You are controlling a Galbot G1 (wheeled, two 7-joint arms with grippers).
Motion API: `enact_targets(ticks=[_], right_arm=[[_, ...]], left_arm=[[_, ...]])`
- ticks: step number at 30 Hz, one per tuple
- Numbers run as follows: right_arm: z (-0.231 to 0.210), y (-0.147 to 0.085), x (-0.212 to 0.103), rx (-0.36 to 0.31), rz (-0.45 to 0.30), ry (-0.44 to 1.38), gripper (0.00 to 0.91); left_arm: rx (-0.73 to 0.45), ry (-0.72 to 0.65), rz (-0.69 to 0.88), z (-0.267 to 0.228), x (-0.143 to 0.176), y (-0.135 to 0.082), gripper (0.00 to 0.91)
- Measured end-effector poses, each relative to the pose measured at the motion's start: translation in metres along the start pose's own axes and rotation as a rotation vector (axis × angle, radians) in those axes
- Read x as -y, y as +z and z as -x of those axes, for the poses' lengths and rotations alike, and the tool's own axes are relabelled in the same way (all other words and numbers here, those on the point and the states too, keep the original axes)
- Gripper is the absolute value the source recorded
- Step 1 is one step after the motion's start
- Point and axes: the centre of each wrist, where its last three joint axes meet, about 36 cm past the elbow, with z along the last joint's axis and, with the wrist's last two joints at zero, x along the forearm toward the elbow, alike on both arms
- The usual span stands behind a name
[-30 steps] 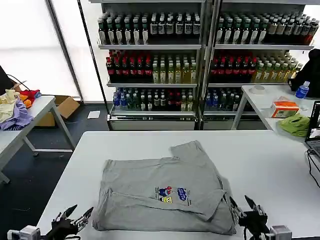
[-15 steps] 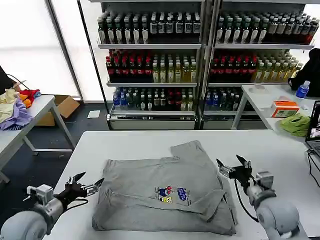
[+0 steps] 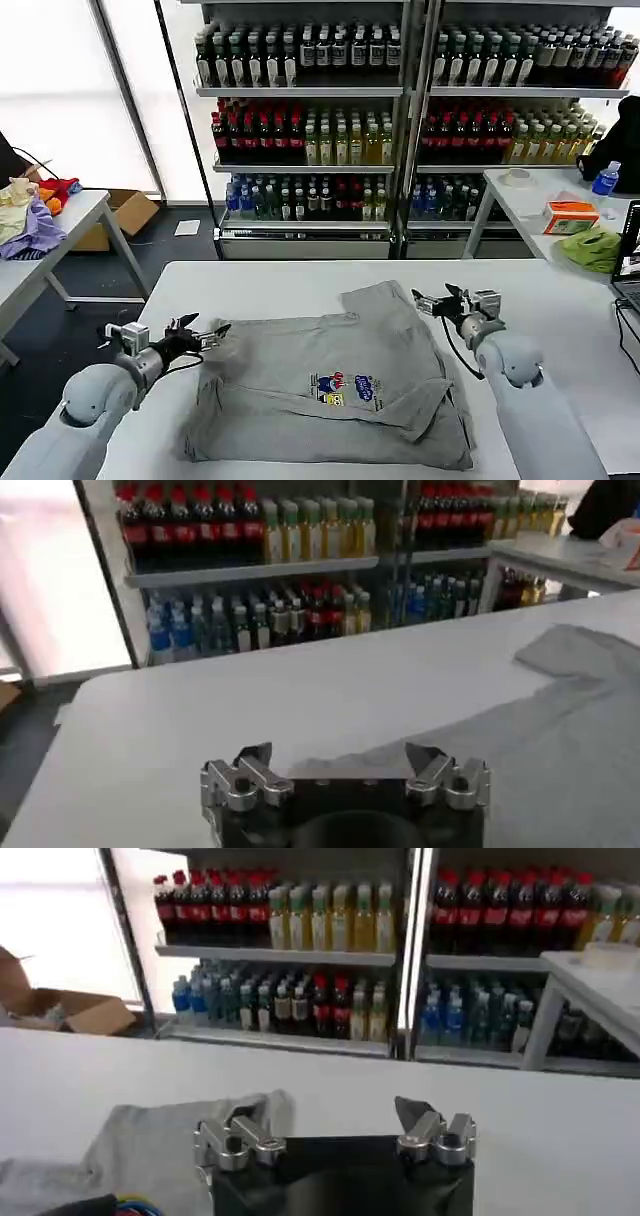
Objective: Fold and organize the clothes.
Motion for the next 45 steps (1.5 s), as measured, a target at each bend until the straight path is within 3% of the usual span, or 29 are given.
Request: enact_targets(ticks=[7,8,9,13,14,16,17,19,22,28,45], right_arm=[[0.033,-0.001,-0.013,-0.044,0.009,-0.028,0.897],[0.037,-0.002,-0.014,-0.048,0.01,-0.029,0.524],[0.04,-0.002,-0.015,-0.053,0.013,-0.03,0.242],[0.051,0.003,-0.02,-0.081,0.015,-0.036,0.0],[0.053,0.005,-0.021,-0.088,0.014,-0.037,0.0],[0.056,0.006,-0.022,-0.096,0.015,-0.04,0.0],[0.058,0.006,-0.024,-0.098,0.015,-0.043,0.0],[0.06,0.008,-0.026,-0.102,0.017,-0.047,0.0],[0.062,0.008,-0.031,-0.104,0.024,-0.054,0.0],[0.064,0.009,-0.039,-0.104,0.041,-0.068,0.0],[0.046,-0.006,-0.042,-0.044,0.124,-0.087,0.0]], left_arm=[[-0.026,-0.001,0.004,0.017,-0.005,0.001,0.907],[-0.028,-0.001,0.005,0.018,-0.006,0.001,0.907],[-0.03,0.0,0.006,0.019,-0.007,0.001,0.826],[-0.039,0.001,0.007,0.021,-0.007,0.003,0.695],[-0.04,0.003,0.006,0.022,-0.007,0.003,0.665],[-0.042,0.005,0.006,0.022,-0.007,0.006,0.464],[-0.045,0.008,0.005,0.023,-0.006,0.008,0.464],[-0.051,0.011,0.001,0.023,-0.005,0.012,0.222],[-0.058,0.015,-0.003,0.022,-0.005,0.016,0.071],[-0.065,0.017,-0.011,0.02,-0.006,0.024,0.01],[-0.046,0.032,-0.021,0.021,-0.005,0.014,0.01]])
